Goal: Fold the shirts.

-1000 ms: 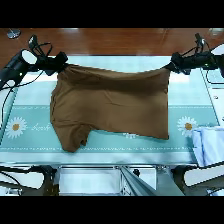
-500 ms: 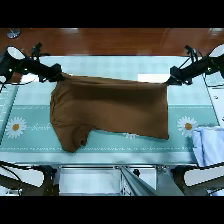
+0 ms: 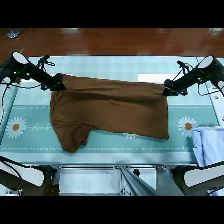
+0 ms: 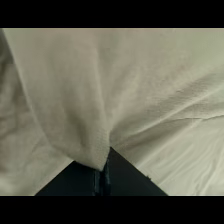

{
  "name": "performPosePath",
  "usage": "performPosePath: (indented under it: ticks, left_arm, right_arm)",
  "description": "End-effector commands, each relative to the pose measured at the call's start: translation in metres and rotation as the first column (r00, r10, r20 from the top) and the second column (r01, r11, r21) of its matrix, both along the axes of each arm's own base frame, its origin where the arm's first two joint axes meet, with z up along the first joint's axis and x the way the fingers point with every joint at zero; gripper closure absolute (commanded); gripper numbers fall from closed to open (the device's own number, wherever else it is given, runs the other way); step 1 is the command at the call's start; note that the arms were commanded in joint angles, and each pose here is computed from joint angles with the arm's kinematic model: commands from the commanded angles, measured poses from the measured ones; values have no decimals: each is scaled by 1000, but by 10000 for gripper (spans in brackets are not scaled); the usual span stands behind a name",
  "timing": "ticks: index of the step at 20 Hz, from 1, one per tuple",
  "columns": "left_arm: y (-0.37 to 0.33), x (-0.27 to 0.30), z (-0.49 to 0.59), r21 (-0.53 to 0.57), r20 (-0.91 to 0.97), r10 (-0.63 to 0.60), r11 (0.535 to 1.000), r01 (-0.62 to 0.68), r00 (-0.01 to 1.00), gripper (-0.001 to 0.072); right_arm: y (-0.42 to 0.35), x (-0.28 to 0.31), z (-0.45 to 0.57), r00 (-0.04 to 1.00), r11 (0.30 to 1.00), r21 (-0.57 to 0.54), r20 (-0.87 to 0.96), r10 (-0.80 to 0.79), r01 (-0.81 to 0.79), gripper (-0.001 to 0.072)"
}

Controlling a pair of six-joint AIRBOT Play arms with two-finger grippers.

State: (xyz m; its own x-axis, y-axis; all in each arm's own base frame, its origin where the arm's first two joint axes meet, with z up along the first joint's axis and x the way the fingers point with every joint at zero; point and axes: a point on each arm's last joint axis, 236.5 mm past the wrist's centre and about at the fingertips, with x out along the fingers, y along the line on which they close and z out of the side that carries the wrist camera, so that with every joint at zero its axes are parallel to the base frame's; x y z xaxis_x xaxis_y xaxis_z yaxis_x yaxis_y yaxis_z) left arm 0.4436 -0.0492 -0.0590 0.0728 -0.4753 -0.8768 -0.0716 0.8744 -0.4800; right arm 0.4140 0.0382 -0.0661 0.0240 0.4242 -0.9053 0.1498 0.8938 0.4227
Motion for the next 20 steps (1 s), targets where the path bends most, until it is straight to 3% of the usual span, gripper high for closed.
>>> performPosePath:
  ticks: [1,2,3,4,8,11,14,17,20]
  left_arm:
    - [3,-9,0,-13,-37,-10,1000,10,999,684]
    - [1,-11,0,-15,-46,-16,1000,15,999,663]
    - [-1,-14,0,-17,-54,-25,1000,24,998,423]
    - [-1,-15,2,-17,-63,-22,1000,21,998,3]
    - [20,-30,20,-1,-112,40,999,-41,993,6]
    - [46,-70,23,45,-129,84,996,-79,988,6]
    - [64,-128,1,11,-138,249,968,-249,959,6]
    - [61,-176,-15,-95,-176,410,898,-430,895,6]
    - [65,-210,-27,-90,-221,468,864,-496,856,6]
  right_arm:
    - [2,-5,-3,1000,1000,1,-24,-3,3,679]
    - [3,-6,-3,999,1000,2,-33,-14,14,595]
    - [3,-8,-3,999,1000,5,-48,-24,24,254]
    - [4,-13,-1,998,1000,10,-64,-14,15,96]
    - [-31,-31,33,999,997,-72,-46,-20,17,96]
    - [-49,-55,56,995,990,-115,67,-77,84,95]
    - [-27,-102,54,975,987,-47,170,-145,155,96]
    - [6,-140,48,946,972,63,225,-234,225,96]
    - [30,-162,44,934,955,161,219,-281,250,96]
